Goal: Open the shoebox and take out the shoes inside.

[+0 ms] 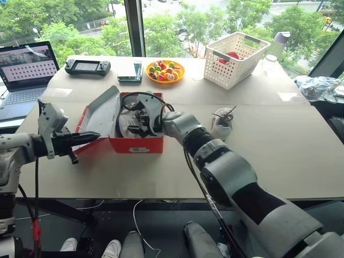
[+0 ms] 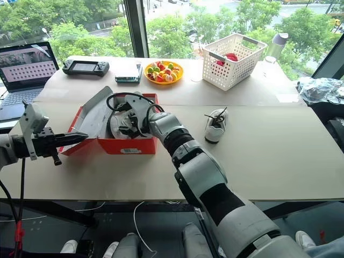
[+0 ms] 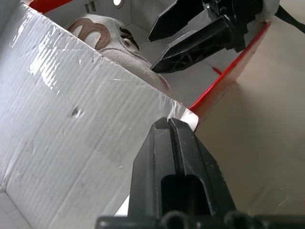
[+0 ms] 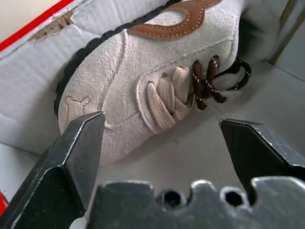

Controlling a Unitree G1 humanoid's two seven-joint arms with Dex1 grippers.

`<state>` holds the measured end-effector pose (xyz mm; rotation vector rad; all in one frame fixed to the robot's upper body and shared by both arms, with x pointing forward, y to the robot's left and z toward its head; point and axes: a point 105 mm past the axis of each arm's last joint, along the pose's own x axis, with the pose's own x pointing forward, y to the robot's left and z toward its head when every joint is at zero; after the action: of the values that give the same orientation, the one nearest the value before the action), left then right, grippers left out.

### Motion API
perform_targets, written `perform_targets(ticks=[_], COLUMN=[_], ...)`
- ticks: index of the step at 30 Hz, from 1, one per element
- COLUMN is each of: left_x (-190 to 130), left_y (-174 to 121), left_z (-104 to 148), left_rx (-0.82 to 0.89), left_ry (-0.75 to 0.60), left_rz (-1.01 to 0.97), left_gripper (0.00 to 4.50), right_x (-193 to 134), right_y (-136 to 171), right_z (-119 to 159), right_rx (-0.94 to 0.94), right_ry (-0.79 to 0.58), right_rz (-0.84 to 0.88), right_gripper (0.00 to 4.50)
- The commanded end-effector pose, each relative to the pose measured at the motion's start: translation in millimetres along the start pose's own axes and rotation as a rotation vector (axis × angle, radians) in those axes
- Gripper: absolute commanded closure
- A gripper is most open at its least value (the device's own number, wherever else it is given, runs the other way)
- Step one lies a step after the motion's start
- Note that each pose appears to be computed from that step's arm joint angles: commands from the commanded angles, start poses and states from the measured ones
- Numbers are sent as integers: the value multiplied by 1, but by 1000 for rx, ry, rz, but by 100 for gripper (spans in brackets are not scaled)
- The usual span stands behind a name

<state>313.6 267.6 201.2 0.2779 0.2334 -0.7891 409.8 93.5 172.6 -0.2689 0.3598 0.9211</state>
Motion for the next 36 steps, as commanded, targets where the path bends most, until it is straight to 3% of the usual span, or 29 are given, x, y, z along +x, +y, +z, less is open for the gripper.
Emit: perform_targets(ticks=[1,10,17,23,36], left_x=[3,16,18,17,11], left_y=[3,4,5,7,9], left_z=[10,11,11,12,9], left_rx=[35,45,62,66,74], left_ry=[-30,-37,-26,-25,-3], left_rz=[2,-28,-40,-37,-17], left_gripper=[450,450,450,450,450], right_x=[17,-4,-14,-14,15], right_y=[55,16,36,43,53], right_z=[-6,-24,14,27,-8], right_rx=[-31,130,465,663,654], right_ry=[54,88,-79,-156,-42], right_rz=[153,104,290,382,201], right_gripper=[2,2,2,2,2])
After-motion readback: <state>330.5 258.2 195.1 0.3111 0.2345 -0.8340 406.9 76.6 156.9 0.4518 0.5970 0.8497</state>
